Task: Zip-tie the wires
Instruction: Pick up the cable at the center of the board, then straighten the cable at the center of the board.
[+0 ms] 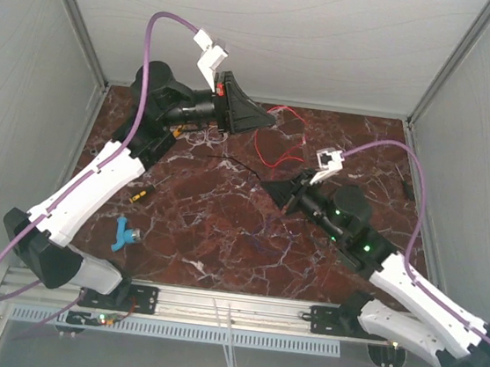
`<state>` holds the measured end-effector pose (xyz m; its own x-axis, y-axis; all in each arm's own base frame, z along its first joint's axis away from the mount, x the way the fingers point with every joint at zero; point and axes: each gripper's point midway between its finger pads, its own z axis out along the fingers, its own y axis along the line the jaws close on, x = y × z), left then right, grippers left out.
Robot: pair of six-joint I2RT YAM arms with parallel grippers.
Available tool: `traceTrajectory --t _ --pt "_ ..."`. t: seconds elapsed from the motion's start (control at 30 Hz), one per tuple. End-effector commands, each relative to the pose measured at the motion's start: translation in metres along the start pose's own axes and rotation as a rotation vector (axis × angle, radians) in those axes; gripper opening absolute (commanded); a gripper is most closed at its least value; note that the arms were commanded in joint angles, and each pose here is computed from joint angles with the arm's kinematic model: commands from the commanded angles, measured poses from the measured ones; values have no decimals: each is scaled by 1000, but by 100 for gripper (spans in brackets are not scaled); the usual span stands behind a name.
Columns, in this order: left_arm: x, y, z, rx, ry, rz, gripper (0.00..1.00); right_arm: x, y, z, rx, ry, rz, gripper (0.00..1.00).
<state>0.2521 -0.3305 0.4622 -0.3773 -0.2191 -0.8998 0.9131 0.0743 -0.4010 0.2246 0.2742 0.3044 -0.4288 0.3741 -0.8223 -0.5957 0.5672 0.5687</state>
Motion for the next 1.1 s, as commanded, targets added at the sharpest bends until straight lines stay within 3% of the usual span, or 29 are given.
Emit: traceTrajectory --t 0.0,0.23,0.43,0.83,1.07 --pt "0 19 2 -85 41 52 0 23 -36 -36 178 65 30 0" --pt "40 83 6 -206 181 -18 0 77 -75 -91 371 261 88 0" --pt "64 128 8 -255 321 29 0 107 -90 -119 430 329 160 0" --pt "131 240 -9 -499 529 246 0 155 -107 -129 519 481 254 0" --pt "167 273 3 -493 630 458 0 170 -119 -124 554 511 258 0"
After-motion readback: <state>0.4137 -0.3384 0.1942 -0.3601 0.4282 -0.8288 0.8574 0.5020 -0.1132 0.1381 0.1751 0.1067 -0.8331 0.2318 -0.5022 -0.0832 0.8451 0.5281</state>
